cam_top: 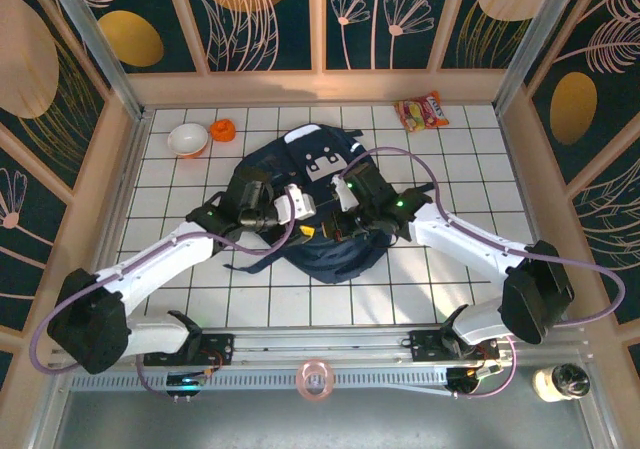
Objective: Pack the student bag
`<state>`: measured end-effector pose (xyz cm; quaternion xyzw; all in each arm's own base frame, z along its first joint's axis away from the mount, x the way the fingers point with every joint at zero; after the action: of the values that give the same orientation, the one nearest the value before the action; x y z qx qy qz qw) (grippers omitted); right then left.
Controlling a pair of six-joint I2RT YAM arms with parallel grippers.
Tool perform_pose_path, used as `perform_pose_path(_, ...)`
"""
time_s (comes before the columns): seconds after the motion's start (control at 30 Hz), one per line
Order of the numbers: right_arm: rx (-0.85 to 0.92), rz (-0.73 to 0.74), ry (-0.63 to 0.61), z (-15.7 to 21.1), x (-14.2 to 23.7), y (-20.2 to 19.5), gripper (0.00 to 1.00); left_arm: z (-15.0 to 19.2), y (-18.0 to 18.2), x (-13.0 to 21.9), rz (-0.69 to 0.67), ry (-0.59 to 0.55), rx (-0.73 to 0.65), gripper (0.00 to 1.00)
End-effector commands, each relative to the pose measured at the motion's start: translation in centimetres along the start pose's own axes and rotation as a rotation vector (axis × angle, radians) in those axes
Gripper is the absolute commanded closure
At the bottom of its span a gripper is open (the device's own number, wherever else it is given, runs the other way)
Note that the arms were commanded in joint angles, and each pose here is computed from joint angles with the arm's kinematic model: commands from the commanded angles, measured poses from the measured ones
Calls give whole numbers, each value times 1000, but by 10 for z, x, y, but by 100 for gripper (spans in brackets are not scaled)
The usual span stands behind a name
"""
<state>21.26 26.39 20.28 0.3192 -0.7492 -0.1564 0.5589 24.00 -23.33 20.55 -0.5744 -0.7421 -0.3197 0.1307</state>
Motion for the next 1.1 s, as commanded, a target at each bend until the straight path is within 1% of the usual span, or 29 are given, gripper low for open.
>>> perform_pose_path(0.0, 9, -56, -4, -1, 8, 5, 100, -1, 9, -9, -24, -4, -12, 61)
perform_pose_path(0.03, 2, -49, -6, -2, 10, 0, 100, 3, 10, -11, -38, 21, -20, 76)
perform_pose_path(0.1, -15, -29, -15, -5, 18, -13, 100, 13, 9, -10, -53, 68, -34, 95)
perform_pose_path(0.13, -30, -11, -19, -7, 22, -23, 100, 19, 7, -8, -58, 91, -52, 100)
perform_pose_path(0.2, -52, 32, -22, -7, 26, -43, 100, 33, 7, -1, -78, 137, -59, 100)
perform_pose_path(0.23, -62, 63, -20, -6, 27, -54, 100, 40, 9, 5, -88, 154, -45, 100)
perform_pose_path(0.3, -70, 80, -13, -4, 25, -65, 100, 52, 12, 17, -104, 177, -14, 100)
perform_pose_path(0.37, -74, 66, -7, -5, 21, -66, 100, 57, 14, 28, -150, 194, -25, 100)
perform_pose_path(0.47, -48, 3, -4, -7, 14, -48, 100, 61, 17, 39, -205, 238, -28, 100)
perform_pose_path(0.5, -32, -12, -3, -7, 11, -41, 100, 60, 17, 40, -200, 241, -28, 92)
perform_pose_path(0.53, -19, -32, -3, -8, 10, -33, 100, 57, 16, 40, -174, 226, -27, 72)
perform_pose_path(0.57, -9, -50, -3, -8, 9, -26, 100, 51, 15, 40, -147, 204, -28, 58)
perform_pose_path(0.6, -2, -69, -4, -9, 8, -21, 100, 44, 15, 39, -115, 180, -24, 46)
perform_pose_path(0.63, 6, -83, -3, -9, 8, -16, 100, 36, 16, 37, -99, 167, -15, 38)
perform_pose_path(0.7, 9, -87, -1, -9, 8, -13, 100, 21, 14, 27, -92, 171, -42, 31)
perform_pose_path(0.73, 11, -88, -3, -9, 9, -12, 100, 13, 11, 21, -86, 163, -68, 29)
perform_pose_path(0.83, 11, -94, -2, -8, 11, -12, 100, -8, 8, 6, -60, 64, -70, 29)
perform_pose_path(0.97, 13, -106, -12, -8, 16, -9, 100, -15, 11, -16, -38, 45, -66, 37)
perform_pose_path(1.0, 15, -107, -15, -8, 17, -9, 100, -13, 11, -22, -28, 53, -64, 41)
perform_pose_path(1.07, 14, -113, -23, -9, 21, -11, 100, -6, 11, -31, -18, 81, -53, 55)
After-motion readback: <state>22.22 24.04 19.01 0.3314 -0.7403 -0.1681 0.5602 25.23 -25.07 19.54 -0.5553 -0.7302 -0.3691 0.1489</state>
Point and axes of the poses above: each hand's point on the last joint's axis, 136 mm out from that joint toward the fingers, its own x axis back along the fingers, its own y axis along the line the jaws close on, z = x × y, the point moved 6 cm from there along x, back along the fingers, and after that the axes turned 12 degrees about -x, right-handed, at the moved point
